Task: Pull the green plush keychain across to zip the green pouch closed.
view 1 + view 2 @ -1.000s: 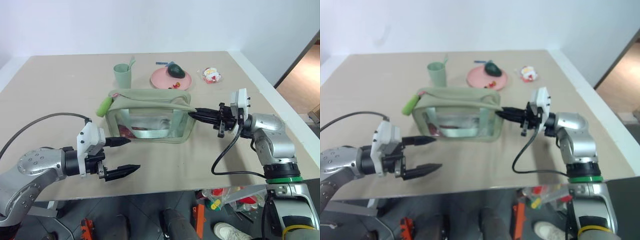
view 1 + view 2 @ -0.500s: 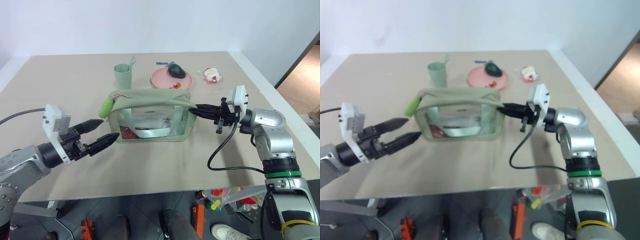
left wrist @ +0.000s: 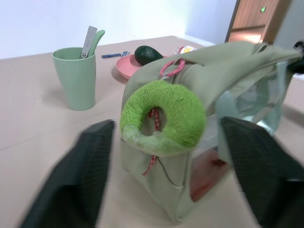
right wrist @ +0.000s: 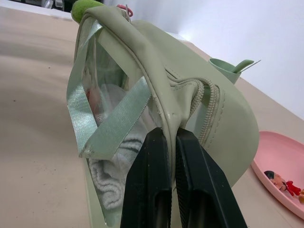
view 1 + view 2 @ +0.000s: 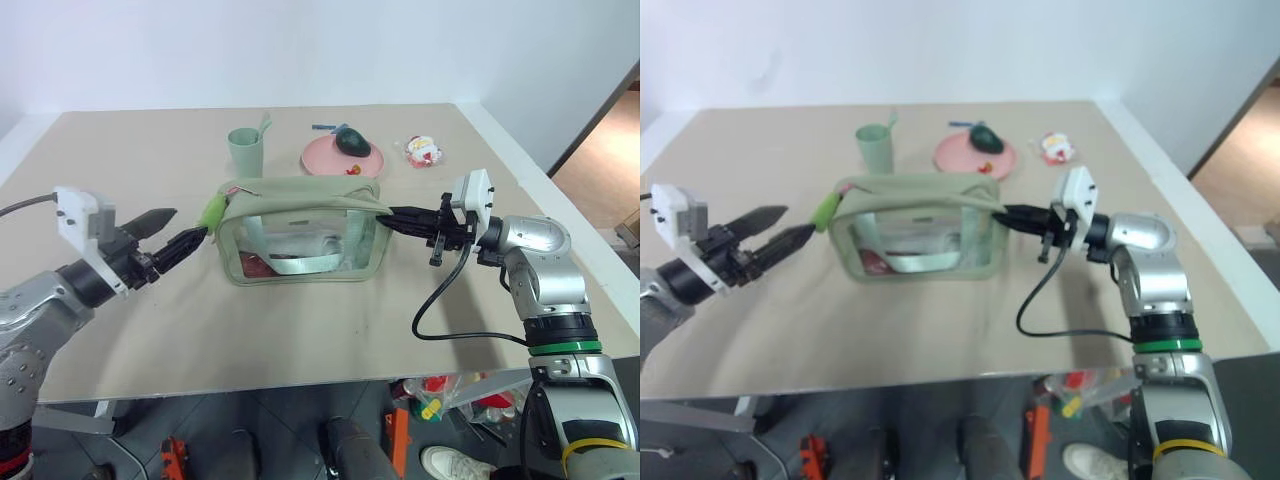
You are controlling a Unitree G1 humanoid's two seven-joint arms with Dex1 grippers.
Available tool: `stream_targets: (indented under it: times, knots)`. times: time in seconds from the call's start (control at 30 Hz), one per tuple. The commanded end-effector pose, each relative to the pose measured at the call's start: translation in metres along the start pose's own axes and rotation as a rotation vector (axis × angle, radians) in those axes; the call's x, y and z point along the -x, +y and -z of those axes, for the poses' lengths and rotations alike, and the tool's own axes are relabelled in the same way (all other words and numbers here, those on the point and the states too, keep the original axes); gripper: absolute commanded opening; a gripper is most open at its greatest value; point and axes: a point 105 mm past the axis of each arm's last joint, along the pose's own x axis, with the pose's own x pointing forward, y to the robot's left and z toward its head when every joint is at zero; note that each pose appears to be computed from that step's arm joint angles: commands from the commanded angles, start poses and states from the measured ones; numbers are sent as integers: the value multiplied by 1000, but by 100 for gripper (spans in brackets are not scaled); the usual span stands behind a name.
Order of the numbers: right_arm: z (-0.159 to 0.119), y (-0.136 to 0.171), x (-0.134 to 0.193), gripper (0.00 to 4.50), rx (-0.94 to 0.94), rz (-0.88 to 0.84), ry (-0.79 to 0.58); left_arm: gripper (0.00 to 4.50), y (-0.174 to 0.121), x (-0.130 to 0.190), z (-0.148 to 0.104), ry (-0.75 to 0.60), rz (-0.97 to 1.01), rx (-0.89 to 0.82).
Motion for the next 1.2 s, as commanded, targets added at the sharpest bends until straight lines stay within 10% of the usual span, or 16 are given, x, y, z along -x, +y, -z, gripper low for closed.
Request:
stream_targets:
  times: [0.03,0.27,0.77,1.2]
  knots:
    - [-12,-1,0,0,57,-2,-11,218,-5,-6,-5,-23,49,-55]
    - [-11,-1,3,0,63,10,6,7,-2,-17,1,-13,83,-58]
    - [-5,0,11,0,56,28,35,7,-44,-54,-77,-151,341,-212]
    - [-3,0,11,0,69,21,53,7,-65,-90,-42,-21,485,-299]
